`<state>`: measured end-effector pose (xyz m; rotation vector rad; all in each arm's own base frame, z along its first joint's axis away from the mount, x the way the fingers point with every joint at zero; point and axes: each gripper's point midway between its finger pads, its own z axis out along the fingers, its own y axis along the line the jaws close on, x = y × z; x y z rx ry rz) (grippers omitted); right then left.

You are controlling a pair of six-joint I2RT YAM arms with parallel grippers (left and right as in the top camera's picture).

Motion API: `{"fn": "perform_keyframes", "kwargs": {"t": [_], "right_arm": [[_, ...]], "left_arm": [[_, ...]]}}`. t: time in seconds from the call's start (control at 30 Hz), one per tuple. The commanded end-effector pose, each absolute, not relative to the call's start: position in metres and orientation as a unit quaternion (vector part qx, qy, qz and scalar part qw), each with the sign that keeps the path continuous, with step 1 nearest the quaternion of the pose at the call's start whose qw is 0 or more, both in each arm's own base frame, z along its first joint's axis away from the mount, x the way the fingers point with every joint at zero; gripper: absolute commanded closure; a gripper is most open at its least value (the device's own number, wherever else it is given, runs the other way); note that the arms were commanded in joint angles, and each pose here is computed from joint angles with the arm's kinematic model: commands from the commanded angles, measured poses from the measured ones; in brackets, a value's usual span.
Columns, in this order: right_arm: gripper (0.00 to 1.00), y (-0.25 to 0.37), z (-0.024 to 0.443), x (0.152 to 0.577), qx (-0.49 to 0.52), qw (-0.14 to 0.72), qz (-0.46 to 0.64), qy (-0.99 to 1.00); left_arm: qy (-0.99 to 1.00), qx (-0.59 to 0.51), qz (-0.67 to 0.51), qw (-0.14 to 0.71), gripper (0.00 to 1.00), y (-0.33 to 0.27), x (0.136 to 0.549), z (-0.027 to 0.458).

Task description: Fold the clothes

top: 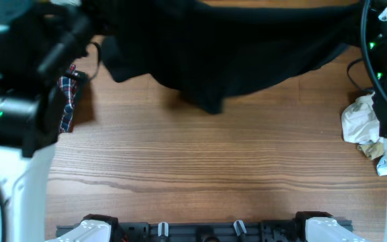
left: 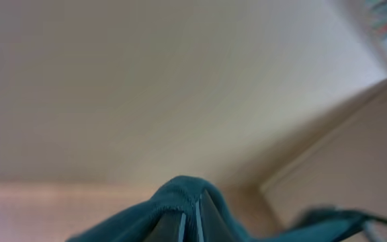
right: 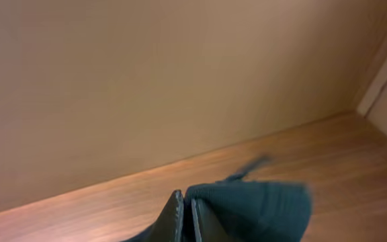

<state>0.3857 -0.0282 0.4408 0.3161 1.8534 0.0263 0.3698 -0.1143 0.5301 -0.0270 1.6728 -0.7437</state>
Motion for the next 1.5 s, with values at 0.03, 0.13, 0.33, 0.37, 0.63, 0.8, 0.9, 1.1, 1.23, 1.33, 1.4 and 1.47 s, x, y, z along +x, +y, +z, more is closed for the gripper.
{"fn": "perform_keyframes", "kwargs": {"t": [0.03, 0.13, 0.33, 0.37, 0.63, 0.8, 0.9, 1.1, 1.23, 1.33, 1.4, 1.47], "right_arm": [[0.96, -0.039, 0.508, 0.337, 0.148, 0.661, -0.007, 0.736], [0.96, -0.033, 0.527, 0.319, 0.138, 0.68, 0.008, 0.72], [0.96, -0.01, 0.483, 0.372, 0.094, 0.627, 0.056, 0.771], [0.96, 0.0, 0.463, 0.393, 0.078, 0.603, 0.077, 0.79], [0.96, 0.079, 0.323, 0.448, -0.034, 0.391, 0.268, 0.88], [0.95, 0.083, 0.314, 0.452, -0.037, 0.379, 0.279, 0.882], [0.95, 0.081, 0.305, 0.445, -0.041, 0.361, 0.268, 0.892], [0.89, 0.077, 0.288, 0.432, -0.04, 0.325, 0.253, 0.91], [0.69, 0.077, 0.254, 0.42, -0.05, 0.264, 0.247, 0.931], [0.65, 0.093, 0.228, 0.416, -0.072, 0.214, 0.277, 0.934], [0.58, 0.112, 0.213, 0.412, -0.095, 0.184, 0.302, 0.931], [0.51, 0.131, 0.194, 0.407, -0.122, 0.153, 0.304, 0.932]], "left_arm": [[0.636, 0.027, -0.3, 0.711, 0.96, -0.095, 0.294, 0.637], [0.64, 0.022, -0.281, 0.714, 0.96, -0.087, 0.277, 0.64], [0.719, -0.006, -0.264, 0.643, 0.96, -0.094, 0.345, 0.579], [0.735, -0.009, -0.261, 0.626, 0.96, -0.097, 0.366, 0.563], [0.747, 0.017, -0.289, 0.599, 0.96, -0.119, 0.405, 0.54], [0.72, 0.035, -0.337, 0.606, 0.96, -0.152, 0.394, 0.559], [0.679, 0.085, -0.407, 0.605, 0.96, -0.19, 0.372, 0.586], [0.671, 0.125, -0.445, 0.58, 0.96, -0.208, 0.336, 0.602], [0.731, 0.073, -0.353, 0.579, 0.96, -0.182, 0.356, 0.565], [0.744, 0.054, -0.323, 0.583, 0.96, -0.17, 0.357, 0.558], [0.745, 0.054, -0.323, 0.581, 0.96, -0.17, 0.357, 0.557], [0.745, 0.061, -0.316, 0.585, 0.96, -0.17, 0.358, 0.557]]}}
